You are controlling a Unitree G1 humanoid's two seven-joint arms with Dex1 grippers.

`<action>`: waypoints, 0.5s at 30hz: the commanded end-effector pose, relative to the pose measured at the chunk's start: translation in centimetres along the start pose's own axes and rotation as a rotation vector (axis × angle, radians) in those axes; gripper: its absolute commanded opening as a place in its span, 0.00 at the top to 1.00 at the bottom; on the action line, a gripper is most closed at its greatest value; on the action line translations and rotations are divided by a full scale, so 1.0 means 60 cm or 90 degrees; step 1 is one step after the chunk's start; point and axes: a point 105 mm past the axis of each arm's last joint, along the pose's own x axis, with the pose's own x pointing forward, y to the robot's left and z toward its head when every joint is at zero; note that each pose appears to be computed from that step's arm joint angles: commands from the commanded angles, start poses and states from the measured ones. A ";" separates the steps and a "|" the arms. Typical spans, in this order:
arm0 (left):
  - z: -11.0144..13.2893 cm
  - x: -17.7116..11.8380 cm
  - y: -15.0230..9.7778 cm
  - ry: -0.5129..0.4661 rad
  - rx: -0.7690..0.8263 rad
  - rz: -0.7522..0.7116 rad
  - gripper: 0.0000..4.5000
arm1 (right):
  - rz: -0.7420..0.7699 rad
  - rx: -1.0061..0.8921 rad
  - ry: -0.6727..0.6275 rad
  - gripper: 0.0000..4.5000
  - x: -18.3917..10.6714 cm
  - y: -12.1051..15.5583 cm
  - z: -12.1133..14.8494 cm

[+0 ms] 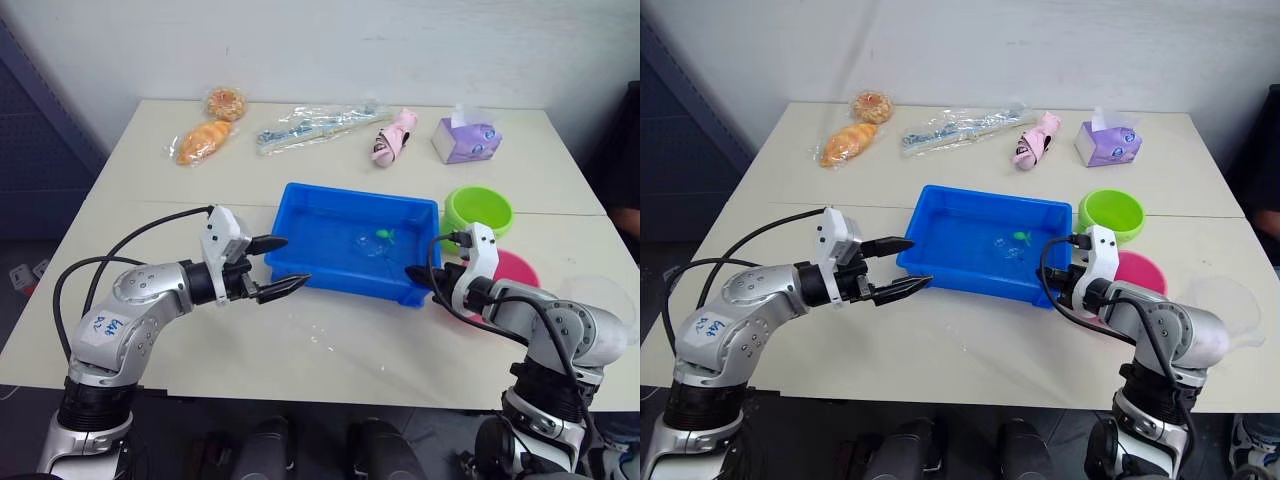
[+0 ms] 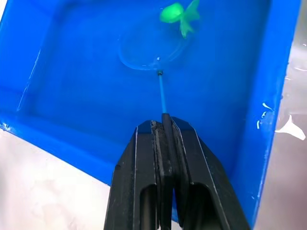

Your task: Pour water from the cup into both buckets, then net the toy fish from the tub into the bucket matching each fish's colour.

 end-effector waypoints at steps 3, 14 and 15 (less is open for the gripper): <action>0.005 0.002 -0.002 -0.017 0.012 0.003 0.03 | 0.042 -0.030 -0.031 1.00 -0.013 0.039 0.021; 0.007 0.013 -0.001 -0.022 0.013 -0.007 0.03 | -0.020 0.007 -0.047 1.00 -0.014 0.022 0.006; 0.007 0.013 -0.001 -0.022 0.014 -0.008 0.03 | -0.021 0.016 -0.051 1.00 -0.014 0.020 0.007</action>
